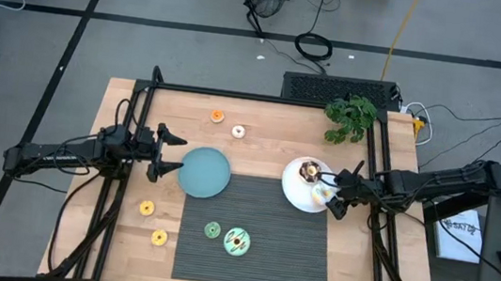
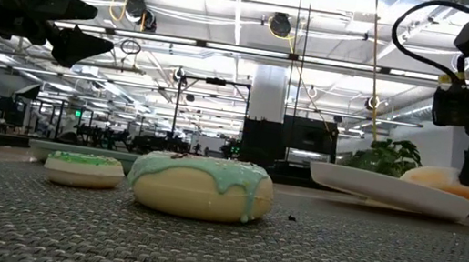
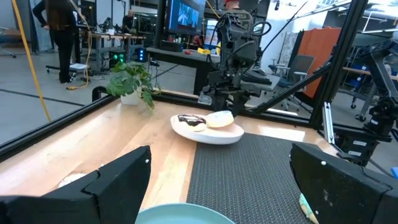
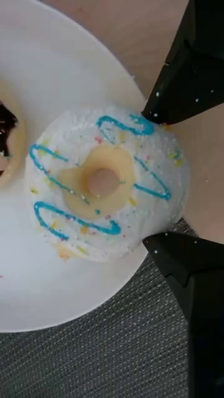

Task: Pick & Place donuts
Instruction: Put the large white donut on the white plate

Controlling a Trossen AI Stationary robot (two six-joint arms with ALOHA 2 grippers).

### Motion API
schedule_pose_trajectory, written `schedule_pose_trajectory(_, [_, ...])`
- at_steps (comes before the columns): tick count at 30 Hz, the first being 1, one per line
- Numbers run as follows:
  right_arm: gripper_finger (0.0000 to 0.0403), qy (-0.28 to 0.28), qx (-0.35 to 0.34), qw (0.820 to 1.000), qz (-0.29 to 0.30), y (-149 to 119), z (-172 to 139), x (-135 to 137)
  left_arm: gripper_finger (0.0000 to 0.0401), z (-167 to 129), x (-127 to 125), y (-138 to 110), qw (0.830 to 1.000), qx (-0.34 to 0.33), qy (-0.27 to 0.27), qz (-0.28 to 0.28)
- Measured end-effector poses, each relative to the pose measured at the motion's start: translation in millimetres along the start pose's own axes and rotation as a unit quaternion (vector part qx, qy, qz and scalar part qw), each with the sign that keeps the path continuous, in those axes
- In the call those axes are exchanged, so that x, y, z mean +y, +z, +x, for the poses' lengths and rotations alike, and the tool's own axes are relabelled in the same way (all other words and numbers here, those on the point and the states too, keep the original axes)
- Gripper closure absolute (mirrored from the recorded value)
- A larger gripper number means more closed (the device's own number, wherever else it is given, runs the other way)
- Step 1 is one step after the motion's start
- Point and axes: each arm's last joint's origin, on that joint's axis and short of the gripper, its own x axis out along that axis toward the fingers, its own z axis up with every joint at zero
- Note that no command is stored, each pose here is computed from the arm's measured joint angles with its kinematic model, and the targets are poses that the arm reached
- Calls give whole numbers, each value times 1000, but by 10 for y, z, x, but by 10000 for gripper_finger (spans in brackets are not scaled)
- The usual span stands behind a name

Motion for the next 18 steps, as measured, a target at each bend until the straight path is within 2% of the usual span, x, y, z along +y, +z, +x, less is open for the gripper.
schedule_pose_trajectory(18, [135,43,-34,998,-7,66,-4,83,22,0,0,-1,1000,0,0,0])
